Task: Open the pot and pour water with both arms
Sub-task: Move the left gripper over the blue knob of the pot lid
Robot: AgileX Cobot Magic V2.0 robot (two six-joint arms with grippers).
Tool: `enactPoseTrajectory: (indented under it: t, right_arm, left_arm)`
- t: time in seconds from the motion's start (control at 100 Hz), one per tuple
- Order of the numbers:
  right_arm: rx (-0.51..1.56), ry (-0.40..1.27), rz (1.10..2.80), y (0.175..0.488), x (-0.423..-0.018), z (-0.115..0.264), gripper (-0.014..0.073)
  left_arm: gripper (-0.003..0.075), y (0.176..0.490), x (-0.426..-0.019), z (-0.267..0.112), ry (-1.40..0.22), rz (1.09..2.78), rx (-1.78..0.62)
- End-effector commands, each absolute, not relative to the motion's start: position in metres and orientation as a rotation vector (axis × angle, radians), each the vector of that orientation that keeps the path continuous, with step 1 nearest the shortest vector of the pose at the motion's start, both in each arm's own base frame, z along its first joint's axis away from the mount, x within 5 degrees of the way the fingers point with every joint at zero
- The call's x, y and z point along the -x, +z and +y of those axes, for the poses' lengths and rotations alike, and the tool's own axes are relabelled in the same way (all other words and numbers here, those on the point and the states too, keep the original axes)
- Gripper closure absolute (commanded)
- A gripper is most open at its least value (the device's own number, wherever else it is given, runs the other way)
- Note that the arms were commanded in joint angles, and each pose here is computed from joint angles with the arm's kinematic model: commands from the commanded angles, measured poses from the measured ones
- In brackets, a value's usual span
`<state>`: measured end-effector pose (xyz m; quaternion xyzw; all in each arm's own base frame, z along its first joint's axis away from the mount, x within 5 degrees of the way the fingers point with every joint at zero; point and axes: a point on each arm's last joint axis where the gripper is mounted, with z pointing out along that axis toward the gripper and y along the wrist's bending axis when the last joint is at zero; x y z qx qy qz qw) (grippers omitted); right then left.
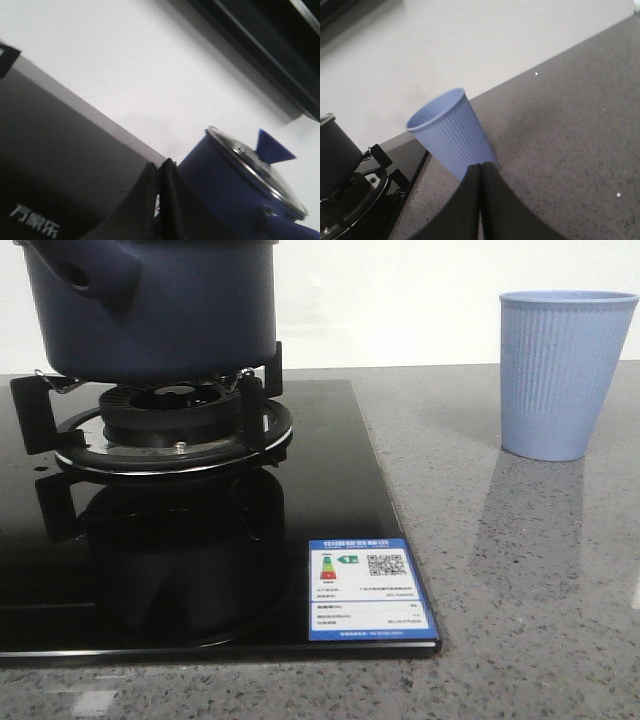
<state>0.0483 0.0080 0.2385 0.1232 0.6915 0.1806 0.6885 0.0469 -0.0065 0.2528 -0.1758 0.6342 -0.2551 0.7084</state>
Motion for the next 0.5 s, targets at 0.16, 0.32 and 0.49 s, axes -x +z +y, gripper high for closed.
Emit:
enactPoseTrajectory:
  t: [0.16, 0.32, 0.49]
  right_arm:
    - [-0.067, 0.214, 1.719, 0.300, -0.067, 0.010, 0.0661]
    - [0.055, 0.211, 1.815, 0.324, -0.090, 0.016, 0.0661]
    - [0.133, 0.211, 1.852, 0.333, -0.107, 0.021, 0.0662]
  left_arm:
    - [0.0739, 0.330, -0.055, -0.016, -0.356, 1.584, 0.067]
    - [0.0739, 0.355, -0.073, -0.025, -0.350, 1.672, -0.102]
    - [0.0738, 0.366, -0.088, -0.034, -0.388, 1.695, -0.206]
